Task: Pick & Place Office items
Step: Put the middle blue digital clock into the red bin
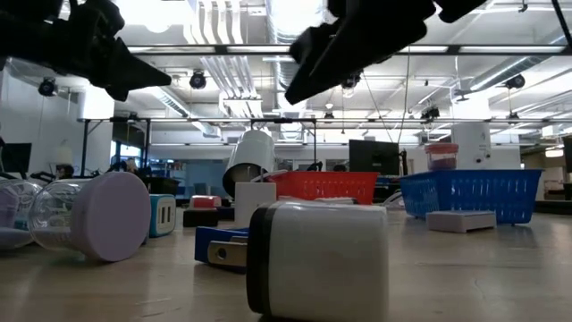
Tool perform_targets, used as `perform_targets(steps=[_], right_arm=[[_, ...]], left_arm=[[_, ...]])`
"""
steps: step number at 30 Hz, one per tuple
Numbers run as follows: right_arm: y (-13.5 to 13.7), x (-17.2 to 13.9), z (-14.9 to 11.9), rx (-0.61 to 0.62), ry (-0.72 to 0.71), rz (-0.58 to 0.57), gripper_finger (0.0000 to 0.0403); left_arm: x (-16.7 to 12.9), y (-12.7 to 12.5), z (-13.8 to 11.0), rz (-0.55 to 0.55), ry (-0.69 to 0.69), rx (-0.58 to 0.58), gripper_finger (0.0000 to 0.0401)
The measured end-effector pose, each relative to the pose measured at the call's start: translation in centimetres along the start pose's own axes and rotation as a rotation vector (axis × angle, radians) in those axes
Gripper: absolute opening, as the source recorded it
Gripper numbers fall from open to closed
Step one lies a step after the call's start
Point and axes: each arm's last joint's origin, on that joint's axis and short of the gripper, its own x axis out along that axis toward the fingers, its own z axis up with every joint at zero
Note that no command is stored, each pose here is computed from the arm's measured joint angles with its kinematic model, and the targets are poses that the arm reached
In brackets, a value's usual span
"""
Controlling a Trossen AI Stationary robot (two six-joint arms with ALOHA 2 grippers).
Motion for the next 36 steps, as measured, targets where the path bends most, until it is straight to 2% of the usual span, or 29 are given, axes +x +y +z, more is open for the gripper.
perform_targets(steps=[3,6,12,19,28,36], right_arm=[[0.2,1.5,0.8,-0.07,0.04,0.121,0.0234],[0.3,3.1,1.5,-0.127,0.065,0.177,0.0248],[0.0,5.9,2.0,-0.219,0.148,0.197,0.0254],[-0.1,7.8,1.6,-0.238,0.256,0.224,0.0242],[0.0,8.0,1.4,-0.24,0.246,0.254,0.0233],[0.0,9.7,0.7,-0.244,0.238,0.27,0.0233]], left_arm=[[0.0,0.0,-0.1,0.001,0.003,0.007,0.0005],[0.0,0.0,0.0,0.001,0.003,0.007,0.0005],[0.0,0.0,-0.3,0.002,0.032,0.016,0.0005],[0.0,0.0,-0.6,-0.004,0.056,0.002,0.0005],[0.0,0.0,-0.7,-0.018,0.069,0.005,0.0005],[0.0,0.0,-0.8,-0.018,0.076,0.008,0.0005]])
